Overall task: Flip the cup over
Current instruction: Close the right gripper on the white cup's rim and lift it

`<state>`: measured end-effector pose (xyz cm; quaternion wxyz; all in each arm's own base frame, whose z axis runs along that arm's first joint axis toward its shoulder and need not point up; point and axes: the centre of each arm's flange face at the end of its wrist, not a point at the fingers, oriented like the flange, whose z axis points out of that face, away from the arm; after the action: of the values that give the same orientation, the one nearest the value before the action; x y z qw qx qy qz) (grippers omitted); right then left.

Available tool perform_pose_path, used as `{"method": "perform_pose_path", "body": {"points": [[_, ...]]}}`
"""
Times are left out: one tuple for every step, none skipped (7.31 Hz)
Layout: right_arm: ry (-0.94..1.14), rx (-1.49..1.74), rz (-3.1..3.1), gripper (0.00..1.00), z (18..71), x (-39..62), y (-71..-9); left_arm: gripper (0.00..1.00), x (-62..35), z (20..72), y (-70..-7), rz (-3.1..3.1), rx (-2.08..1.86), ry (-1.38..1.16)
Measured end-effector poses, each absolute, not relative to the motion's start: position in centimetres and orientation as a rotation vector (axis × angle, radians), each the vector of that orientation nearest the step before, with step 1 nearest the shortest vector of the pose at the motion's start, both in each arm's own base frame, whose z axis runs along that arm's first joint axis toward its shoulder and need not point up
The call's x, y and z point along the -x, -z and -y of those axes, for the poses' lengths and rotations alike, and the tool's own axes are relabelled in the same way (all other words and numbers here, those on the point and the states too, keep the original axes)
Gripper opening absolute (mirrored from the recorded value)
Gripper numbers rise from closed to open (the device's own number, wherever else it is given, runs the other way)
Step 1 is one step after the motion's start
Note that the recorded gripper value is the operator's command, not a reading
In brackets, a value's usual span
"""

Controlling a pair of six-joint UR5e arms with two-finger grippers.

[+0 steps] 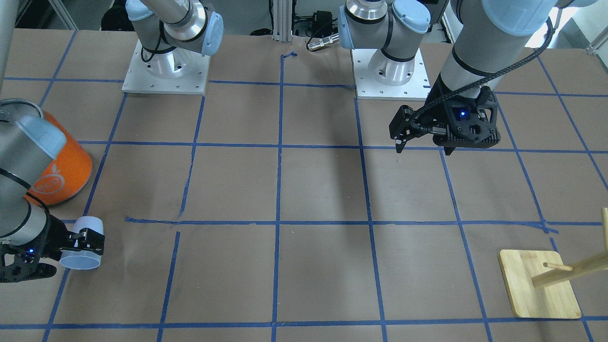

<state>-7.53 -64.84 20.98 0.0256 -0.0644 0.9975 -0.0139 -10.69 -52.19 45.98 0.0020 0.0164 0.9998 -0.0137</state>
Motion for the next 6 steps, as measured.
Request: {"method": "perform_pose_path", "body": {"points": [[0.044, 0.195, -3.085, 1.00, 64.9, 7.6, -20.8, 1.00, 10.7, 52.2, -46.0, -3.137, -0.051, 0.044], [0.043, 0.191, -3.081, 0.99, 64.9, 7.5, -20.6, 1.00, 10.7, 52.2, -46.0, -3.137, -0.051, 0.044], [0.038, 0.186, -3.077, 0.99, 65.0, 7.5, -20.2, 1.00, 10.7, 52.2, -46.0, -3.137, -0.051, 0.044], [0.030, 0.176, -3.074, 0.99, 65.0, 7.5, -19.8, 1.00, 10.7, 52.2, -46.0, -3.137, -0.051, 0.044], [0.023, 0.163, -3.074, 0.94, 64.9, 7.5, -19.5, 1.00, 10.7, 52.2, -46.0, -3.136, -0.051, 0.043], [0.018, 0.155, -3.077, 0.88, 64.8, 7.5, -19.3, 1.00, 10.7, 52.2, -46.0, -3.136, -0.051, 0.043]]}}
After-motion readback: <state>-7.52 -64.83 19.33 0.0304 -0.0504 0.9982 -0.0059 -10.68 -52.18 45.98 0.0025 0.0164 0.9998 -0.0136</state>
